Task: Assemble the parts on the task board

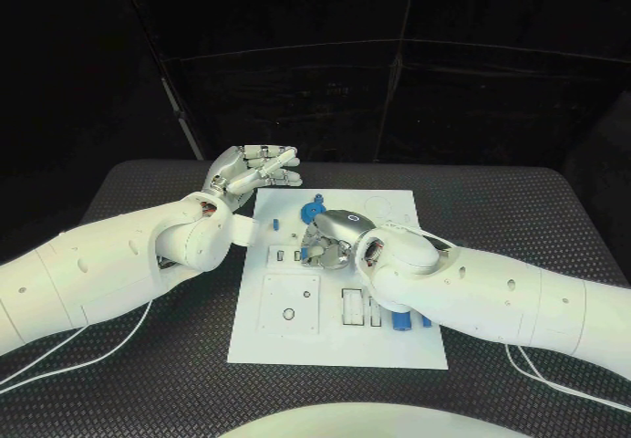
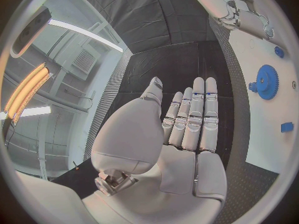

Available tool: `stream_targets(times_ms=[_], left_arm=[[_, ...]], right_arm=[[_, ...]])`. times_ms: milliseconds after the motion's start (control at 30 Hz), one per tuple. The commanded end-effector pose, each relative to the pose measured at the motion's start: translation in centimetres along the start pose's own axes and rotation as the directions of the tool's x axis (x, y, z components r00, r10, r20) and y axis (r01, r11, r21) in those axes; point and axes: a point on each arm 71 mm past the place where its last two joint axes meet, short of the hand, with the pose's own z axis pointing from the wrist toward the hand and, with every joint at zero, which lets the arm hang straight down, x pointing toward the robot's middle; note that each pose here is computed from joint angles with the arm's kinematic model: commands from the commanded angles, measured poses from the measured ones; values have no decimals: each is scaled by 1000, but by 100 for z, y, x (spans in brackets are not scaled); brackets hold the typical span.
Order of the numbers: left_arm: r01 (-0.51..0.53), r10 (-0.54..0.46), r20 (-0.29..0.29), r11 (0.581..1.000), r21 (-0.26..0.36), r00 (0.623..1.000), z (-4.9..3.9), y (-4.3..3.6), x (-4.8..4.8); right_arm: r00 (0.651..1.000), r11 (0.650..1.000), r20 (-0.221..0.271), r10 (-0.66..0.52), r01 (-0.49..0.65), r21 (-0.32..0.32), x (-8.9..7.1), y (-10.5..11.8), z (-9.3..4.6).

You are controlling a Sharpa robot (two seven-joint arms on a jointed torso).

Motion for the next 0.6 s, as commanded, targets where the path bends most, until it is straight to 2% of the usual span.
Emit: stream_targets(times_ms=[33,600], left_arm=[[2,-2,-10,1000,7,1000,5,-15,9],[2,-2,-10,1000,5,1000,5,-13,5]], right_arm=[[998,1000,-53,-23,24,11,67,-23,-10],[999,999,-41,-30,31,23,62,-25,-6]])
